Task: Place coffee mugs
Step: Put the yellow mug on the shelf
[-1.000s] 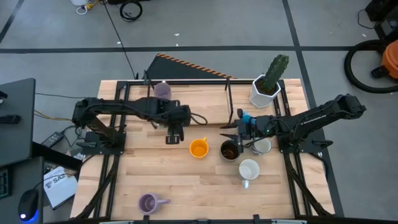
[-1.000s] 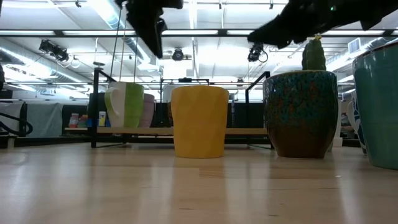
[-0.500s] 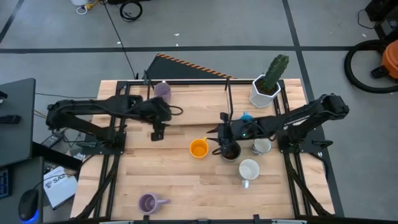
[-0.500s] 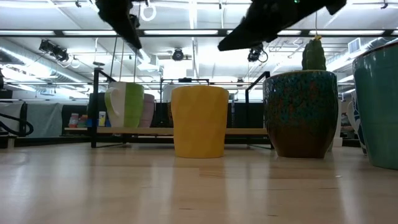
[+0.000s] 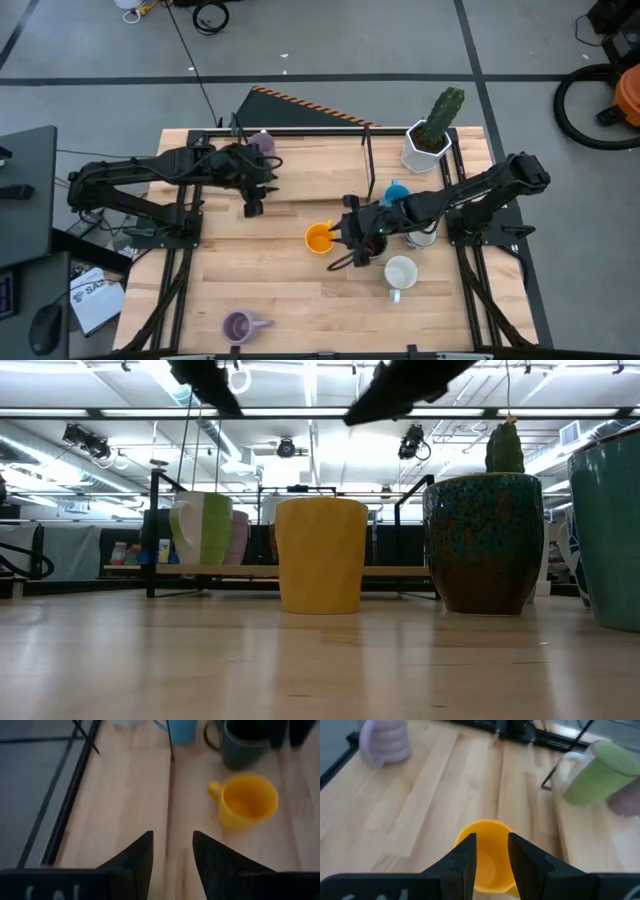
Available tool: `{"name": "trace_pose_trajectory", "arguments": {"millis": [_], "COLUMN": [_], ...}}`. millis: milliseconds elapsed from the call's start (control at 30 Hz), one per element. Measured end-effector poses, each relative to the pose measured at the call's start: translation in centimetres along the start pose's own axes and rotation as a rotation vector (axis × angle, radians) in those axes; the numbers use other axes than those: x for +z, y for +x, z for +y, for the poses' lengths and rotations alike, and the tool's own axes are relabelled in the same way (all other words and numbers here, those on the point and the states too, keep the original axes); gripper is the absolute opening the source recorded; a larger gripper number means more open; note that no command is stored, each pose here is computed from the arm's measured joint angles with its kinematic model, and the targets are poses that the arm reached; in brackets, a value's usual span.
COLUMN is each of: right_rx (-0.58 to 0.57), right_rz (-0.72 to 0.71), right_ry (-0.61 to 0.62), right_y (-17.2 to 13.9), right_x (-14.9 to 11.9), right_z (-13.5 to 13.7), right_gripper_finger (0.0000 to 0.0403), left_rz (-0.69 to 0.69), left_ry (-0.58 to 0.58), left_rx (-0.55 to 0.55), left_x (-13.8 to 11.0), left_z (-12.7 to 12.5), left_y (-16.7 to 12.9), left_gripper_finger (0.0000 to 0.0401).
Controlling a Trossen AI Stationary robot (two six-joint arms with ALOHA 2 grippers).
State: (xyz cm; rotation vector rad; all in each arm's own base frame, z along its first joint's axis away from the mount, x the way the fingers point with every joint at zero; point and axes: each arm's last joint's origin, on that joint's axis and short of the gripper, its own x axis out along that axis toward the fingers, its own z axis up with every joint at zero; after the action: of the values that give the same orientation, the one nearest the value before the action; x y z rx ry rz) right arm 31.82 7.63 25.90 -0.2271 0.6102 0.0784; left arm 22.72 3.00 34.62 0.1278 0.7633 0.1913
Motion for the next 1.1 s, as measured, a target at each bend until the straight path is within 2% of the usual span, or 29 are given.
{"name": "trace_pose_trajectory", "arguments": {"millis": [167,300,533,933,1100], "right_rx": [0.043,0.071,0.103,0.118,0.129], "right_rz": [0.097,0.157,0.162,0.179,0.161], "right_ry": [-0.033,-0.058,-0.119,-0.188,-0.186], "right_y": [0.6,1.1,0.6,1.0,1.5], "right_x": [0.6,1.0,1.4,0.7,-0.3], "right_z": [1.2,2.4,3.7,4.3,4.6], "right_gripper_finger": [0.0117,0.0117,0.0124,0.0222,0.0237], "left_rz": [-0.001,-0.008,0.0,0.019,0.019], "left_ry": [-0.005,-0.063,-0.093,-0.114,-0.128], "left_rx": [0.017,0.02,0.03,0.171,0.181], "left_x": [0.0,0.0,0.0,-0.1,-0.2], "left_z": [0.5,0.6,0.7,2.0,2.3], "left_y": [0.1,0.1,0.2,0.5,0.5], "left_gripper_finger": [0.0144,0.0144,0.0144,0.0144,0.0144]}}
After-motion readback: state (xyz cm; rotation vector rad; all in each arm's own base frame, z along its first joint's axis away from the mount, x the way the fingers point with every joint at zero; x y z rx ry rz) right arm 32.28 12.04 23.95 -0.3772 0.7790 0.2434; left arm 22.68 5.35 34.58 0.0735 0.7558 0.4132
